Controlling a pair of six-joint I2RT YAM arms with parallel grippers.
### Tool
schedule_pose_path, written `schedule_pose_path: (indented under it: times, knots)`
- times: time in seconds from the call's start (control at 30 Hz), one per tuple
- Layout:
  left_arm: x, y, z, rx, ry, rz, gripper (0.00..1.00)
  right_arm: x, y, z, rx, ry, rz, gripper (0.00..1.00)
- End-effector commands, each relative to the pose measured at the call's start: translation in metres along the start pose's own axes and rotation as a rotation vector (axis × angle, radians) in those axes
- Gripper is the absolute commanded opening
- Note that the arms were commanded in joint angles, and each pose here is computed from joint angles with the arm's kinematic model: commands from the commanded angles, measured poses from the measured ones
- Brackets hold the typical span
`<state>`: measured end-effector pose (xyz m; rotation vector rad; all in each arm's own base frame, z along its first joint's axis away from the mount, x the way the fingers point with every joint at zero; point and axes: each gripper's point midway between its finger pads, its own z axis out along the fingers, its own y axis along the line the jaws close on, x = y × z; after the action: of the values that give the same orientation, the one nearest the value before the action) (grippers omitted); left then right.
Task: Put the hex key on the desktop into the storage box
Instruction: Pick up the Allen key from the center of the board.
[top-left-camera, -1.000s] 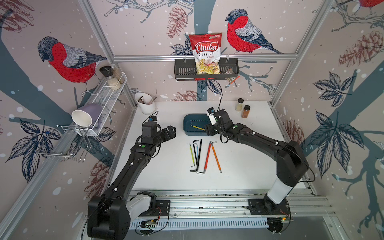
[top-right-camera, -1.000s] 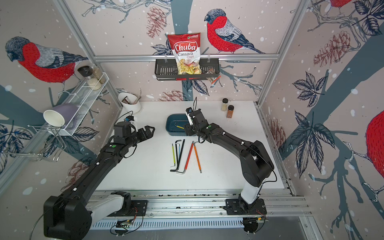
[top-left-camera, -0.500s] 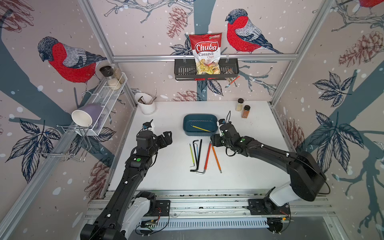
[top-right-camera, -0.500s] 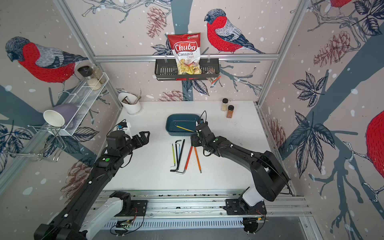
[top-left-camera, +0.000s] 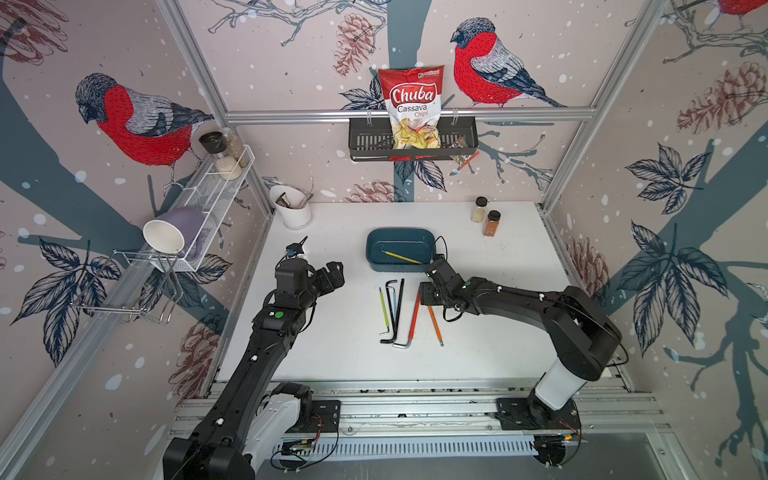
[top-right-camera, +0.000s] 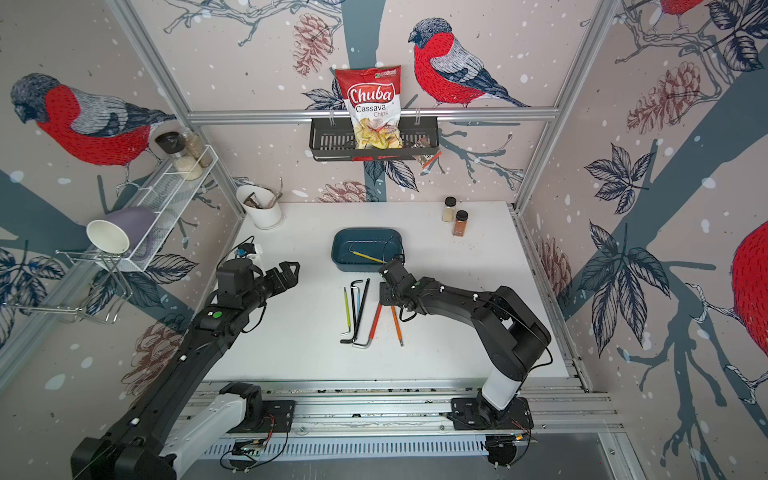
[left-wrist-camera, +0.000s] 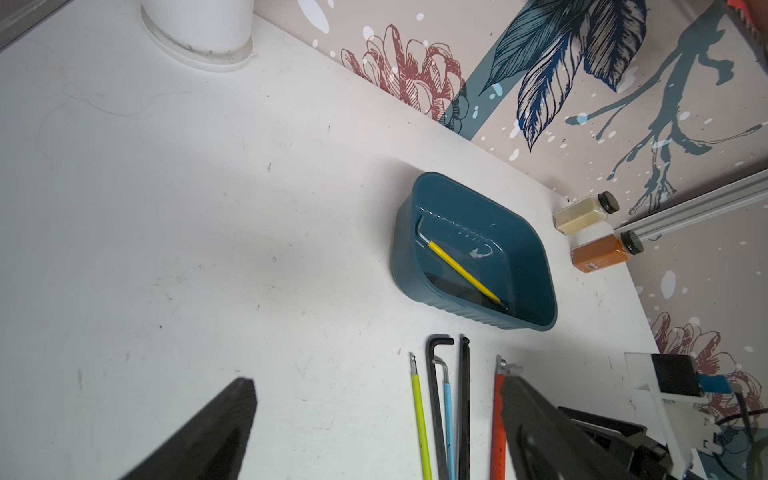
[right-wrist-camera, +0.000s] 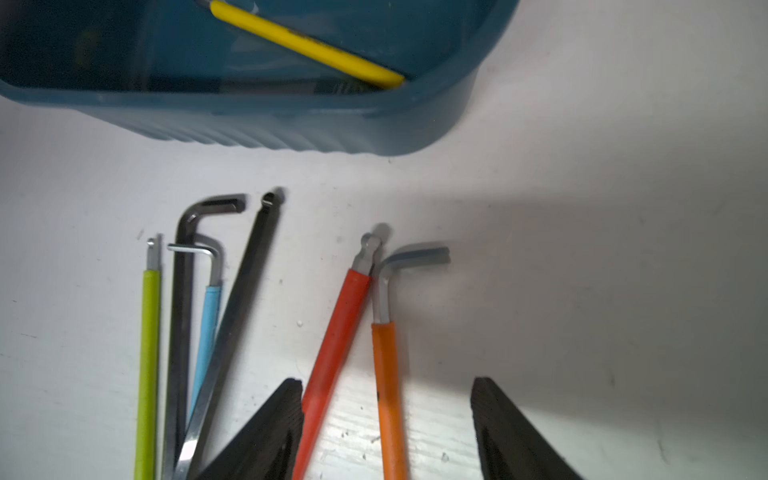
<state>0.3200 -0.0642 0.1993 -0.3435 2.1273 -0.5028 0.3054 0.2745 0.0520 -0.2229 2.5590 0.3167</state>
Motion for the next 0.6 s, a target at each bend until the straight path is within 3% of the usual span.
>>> schedule_pose_path:
  times: [0.0,0.57]
  knots:
    - [0.004,-0.004,0.004,0.017,0.037,0.009,0.95,0.018,-0.006,0.005,0.023,0.057,0.003,0.69]
    - [0.011,-0.007,0.011,0.034,0.084,-0.004,0.95,0.066,-0.004,0.020,0.088,0.235,-0.062,0.67]
